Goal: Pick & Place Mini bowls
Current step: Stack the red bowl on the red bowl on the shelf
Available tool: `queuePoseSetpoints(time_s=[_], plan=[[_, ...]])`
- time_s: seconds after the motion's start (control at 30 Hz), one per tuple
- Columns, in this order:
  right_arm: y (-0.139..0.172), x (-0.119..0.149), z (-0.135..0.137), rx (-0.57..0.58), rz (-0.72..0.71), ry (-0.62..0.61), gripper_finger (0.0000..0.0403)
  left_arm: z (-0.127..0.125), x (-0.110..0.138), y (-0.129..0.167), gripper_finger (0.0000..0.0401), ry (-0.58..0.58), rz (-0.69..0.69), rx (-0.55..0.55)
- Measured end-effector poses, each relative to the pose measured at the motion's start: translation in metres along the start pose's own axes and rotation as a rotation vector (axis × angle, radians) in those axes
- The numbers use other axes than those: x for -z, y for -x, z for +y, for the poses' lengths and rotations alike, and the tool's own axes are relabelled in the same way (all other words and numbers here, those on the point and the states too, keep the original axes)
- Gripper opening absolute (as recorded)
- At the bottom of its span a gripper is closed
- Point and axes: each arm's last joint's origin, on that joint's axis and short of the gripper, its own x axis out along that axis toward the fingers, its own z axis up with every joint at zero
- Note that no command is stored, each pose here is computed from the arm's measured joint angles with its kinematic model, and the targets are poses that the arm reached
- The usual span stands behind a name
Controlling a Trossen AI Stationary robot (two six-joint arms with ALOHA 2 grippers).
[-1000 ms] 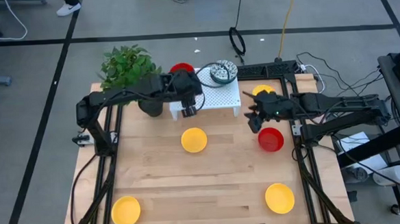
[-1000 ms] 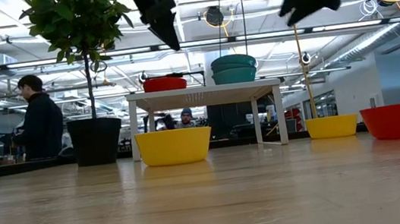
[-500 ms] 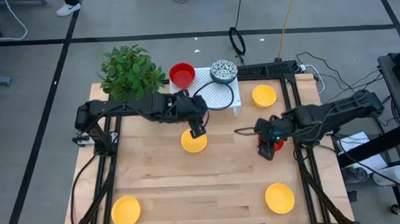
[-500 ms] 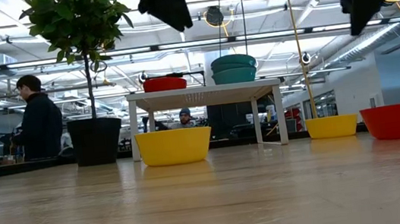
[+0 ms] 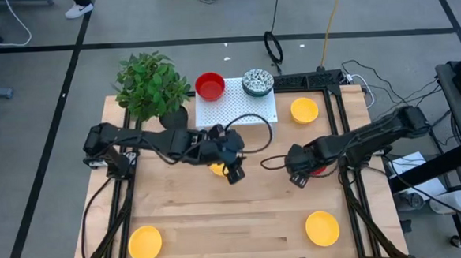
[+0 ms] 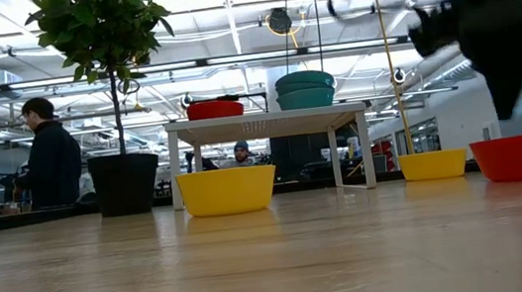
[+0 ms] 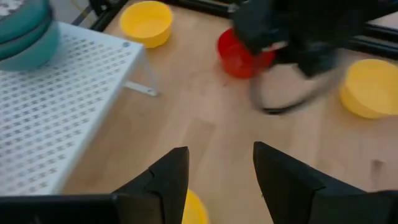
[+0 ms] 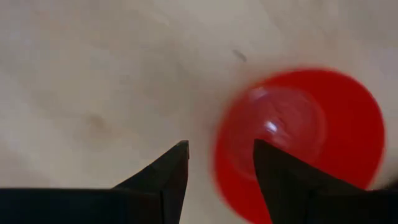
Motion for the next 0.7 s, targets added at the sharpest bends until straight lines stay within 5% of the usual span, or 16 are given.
queuePoseSetpoints(time_s=[0.33, 0.7], plan=[[-0.049, 0.015, -0.015, -0.096, 0.088, -0.115, 0.0163, -0.016, 0.001, 0.005, 0.0184, 0.005, -0.045, 0.051], [-0.038, 0.016, -0.014, -0.144, 0.051, -0.087, 0.0135, -0.007, -0.004, 0.001, 0.0184, 0.03, -0.06, 0.034]])
